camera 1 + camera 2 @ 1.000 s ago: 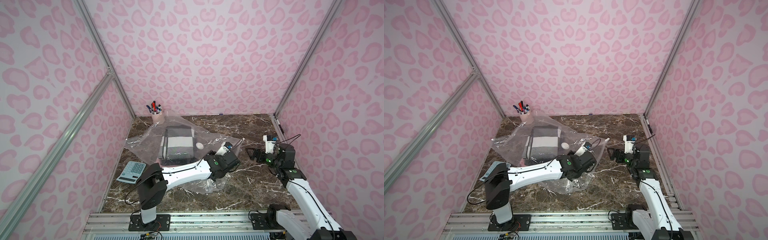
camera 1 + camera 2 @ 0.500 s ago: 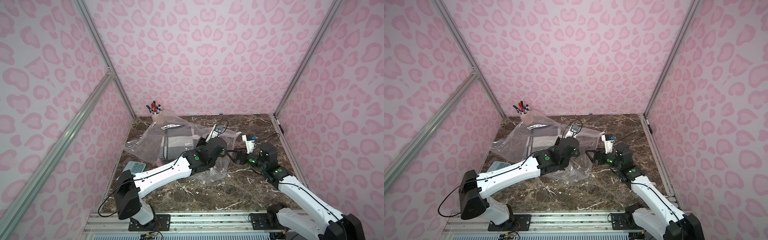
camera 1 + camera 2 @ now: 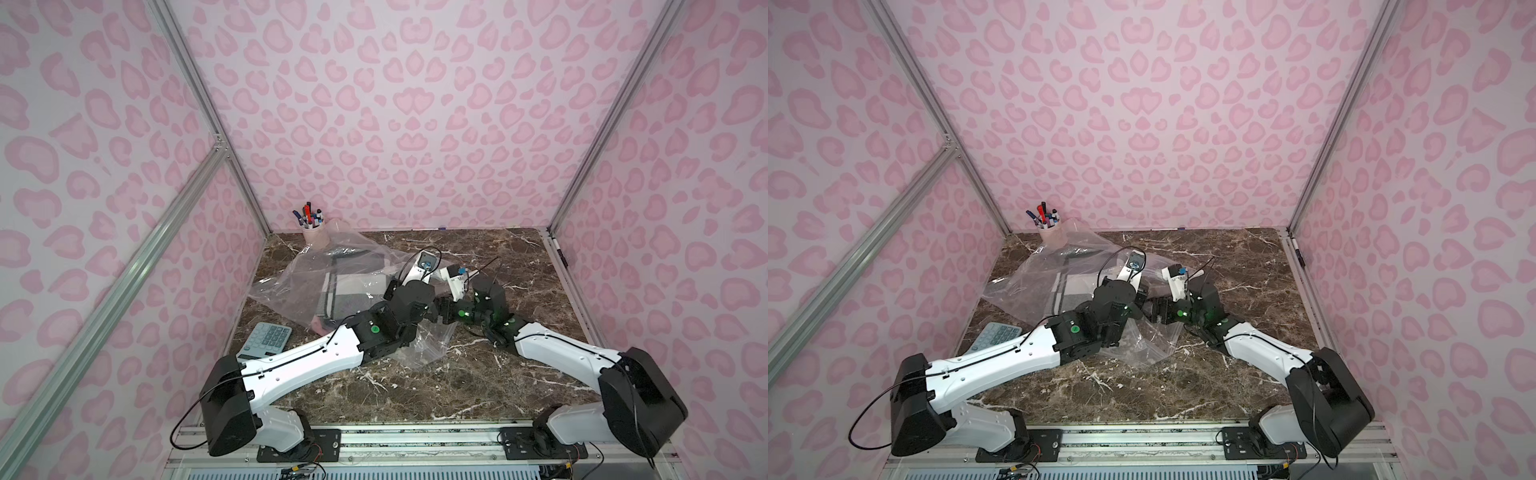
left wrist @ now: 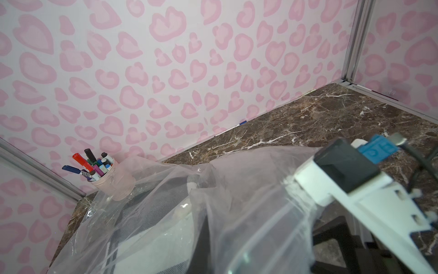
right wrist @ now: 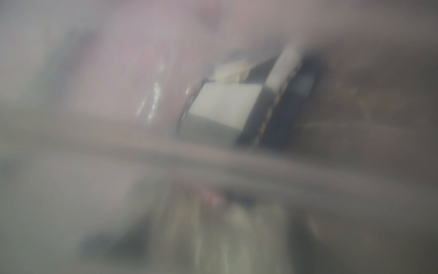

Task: Take the blanket out of the vacuum bag
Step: Take out the blanket from the vacuum bag.

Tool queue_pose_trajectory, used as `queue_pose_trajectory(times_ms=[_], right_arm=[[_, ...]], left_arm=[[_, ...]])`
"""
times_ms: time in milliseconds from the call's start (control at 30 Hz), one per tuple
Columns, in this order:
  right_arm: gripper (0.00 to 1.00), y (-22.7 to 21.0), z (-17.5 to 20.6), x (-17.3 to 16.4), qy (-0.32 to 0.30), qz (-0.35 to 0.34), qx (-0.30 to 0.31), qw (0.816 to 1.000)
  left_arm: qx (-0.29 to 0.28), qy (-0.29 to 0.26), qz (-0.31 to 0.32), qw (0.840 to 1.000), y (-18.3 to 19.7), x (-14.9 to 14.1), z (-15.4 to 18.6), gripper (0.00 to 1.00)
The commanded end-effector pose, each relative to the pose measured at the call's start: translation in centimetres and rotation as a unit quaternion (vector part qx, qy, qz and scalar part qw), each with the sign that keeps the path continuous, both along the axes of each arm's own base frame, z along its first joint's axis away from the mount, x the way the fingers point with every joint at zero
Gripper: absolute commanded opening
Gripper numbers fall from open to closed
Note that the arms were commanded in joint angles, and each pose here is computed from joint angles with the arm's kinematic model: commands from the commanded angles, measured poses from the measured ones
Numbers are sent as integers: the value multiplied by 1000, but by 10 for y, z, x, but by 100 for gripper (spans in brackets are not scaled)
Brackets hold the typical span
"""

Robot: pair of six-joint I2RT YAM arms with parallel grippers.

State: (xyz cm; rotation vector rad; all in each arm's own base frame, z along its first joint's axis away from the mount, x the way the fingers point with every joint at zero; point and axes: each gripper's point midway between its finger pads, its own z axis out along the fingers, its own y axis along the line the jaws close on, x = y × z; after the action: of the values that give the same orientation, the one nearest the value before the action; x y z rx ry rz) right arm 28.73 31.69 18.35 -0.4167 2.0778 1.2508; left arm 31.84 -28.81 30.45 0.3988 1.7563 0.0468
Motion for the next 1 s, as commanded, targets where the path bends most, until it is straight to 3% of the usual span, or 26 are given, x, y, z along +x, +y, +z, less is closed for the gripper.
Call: queue_pose_trajectory(times_ms=[0, 167, 567, 967], right_arm=[[87, 14, -4, 7, 3, -10, 15, 1000], [82, 37, -33, 13, 27, 15, 34, 999], [80, 76, -50, 40, 24, 51, 53, 997], [75, 91, -74, 46, 30, 62, 56, 996]], left_arm=[[-26, -27, 9, 999, 5, 1, 15, 4], [-30, -31, 13, 999, 13, -3, 17, 4], [-36, -22, 3, 999, 26, -15, -2, 4], [-30, -15, 5, 999, 30, -16, -11, 4]])
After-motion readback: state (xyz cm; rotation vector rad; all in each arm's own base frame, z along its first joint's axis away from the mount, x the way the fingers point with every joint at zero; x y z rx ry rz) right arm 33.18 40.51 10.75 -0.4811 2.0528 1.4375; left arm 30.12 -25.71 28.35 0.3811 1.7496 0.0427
